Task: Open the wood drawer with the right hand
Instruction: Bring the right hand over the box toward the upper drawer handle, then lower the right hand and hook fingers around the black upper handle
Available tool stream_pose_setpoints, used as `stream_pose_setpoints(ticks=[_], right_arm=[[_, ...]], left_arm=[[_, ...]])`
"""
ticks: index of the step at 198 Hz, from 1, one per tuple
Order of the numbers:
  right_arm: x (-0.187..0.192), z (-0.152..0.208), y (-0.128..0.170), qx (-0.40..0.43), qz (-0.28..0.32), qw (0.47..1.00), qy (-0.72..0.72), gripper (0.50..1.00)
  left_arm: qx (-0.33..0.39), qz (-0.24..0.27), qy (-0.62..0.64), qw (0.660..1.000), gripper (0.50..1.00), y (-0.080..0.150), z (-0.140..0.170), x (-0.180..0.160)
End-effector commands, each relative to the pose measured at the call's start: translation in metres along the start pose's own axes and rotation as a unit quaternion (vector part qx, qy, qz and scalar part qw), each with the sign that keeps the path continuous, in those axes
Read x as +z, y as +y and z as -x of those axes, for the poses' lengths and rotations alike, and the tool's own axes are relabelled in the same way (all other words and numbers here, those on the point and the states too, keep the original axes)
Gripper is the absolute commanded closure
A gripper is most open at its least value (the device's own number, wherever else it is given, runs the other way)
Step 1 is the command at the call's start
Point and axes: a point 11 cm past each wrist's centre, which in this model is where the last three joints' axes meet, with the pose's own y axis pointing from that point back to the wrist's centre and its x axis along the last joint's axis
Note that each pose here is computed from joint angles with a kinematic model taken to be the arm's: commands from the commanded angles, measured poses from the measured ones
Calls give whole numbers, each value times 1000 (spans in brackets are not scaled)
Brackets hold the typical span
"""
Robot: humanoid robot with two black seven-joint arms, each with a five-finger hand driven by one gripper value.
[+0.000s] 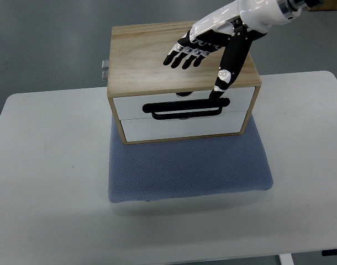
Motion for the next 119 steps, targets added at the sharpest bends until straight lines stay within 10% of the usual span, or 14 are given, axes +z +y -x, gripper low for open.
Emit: stream_pose_setpoints(ticks=[1, 119], right_arm=[[-3, 3, -10, 6, 6, 1000, 4, 560], [18, 30, -55, 4, 46, 999, -16, 562]], left_arm=[[0, -1, 0, 1000, 500, 0, 0, -1], [-1, 0, 0, 1000, 500, 0, 0, 0]])
